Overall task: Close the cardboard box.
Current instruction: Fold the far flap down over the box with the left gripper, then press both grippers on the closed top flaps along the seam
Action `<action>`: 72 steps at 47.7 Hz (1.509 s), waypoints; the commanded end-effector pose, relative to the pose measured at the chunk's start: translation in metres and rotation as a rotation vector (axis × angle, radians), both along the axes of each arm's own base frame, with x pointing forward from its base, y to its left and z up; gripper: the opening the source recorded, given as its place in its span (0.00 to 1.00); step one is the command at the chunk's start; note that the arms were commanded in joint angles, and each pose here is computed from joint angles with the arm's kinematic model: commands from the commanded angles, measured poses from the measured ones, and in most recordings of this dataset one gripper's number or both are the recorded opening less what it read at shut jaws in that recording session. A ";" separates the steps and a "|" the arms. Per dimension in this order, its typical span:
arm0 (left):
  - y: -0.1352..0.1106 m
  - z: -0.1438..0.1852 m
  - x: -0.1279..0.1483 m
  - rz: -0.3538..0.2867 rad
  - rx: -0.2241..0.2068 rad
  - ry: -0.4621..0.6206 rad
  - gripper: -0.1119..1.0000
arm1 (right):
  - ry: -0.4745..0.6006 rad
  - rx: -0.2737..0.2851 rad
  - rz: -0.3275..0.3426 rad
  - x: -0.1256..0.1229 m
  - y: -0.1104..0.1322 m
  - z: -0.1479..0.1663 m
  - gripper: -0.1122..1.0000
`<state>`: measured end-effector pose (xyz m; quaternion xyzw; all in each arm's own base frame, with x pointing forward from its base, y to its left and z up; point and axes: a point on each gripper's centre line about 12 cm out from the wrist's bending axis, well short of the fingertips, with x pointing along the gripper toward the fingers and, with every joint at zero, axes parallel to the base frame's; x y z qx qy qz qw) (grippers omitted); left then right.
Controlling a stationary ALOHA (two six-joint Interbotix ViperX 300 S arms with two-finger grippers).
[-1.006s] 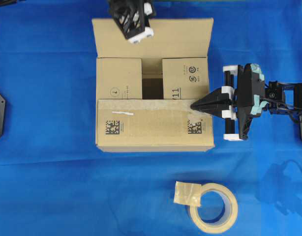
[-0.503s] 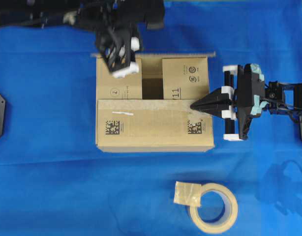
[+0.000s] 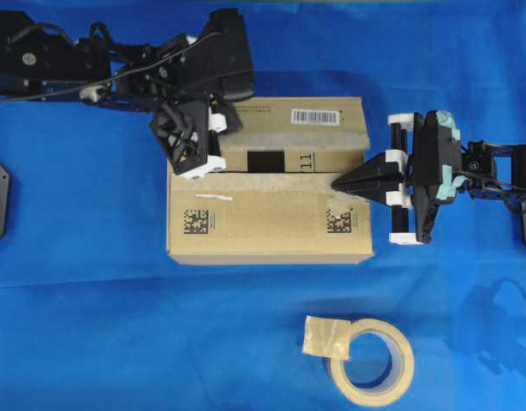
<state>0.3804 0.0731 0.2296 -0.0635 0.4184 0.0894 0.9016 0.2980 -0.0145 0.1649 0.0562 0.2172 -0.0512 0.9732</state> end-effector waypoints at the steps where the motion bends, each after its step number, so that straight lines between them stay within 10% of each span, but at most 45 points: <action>1: -0.002 0.002 -0.003 0.015 -0.006 -0.045 0.10 | -0.020 -0.001 -0.008 0.002 -0.002 0.005 0.10; 72: -0.014 -0.028 -0.013 0.047 -0.040 -0.144 0.10 | -0.039 -0.004 -0.068 0.002 -0.020 0.007 0.10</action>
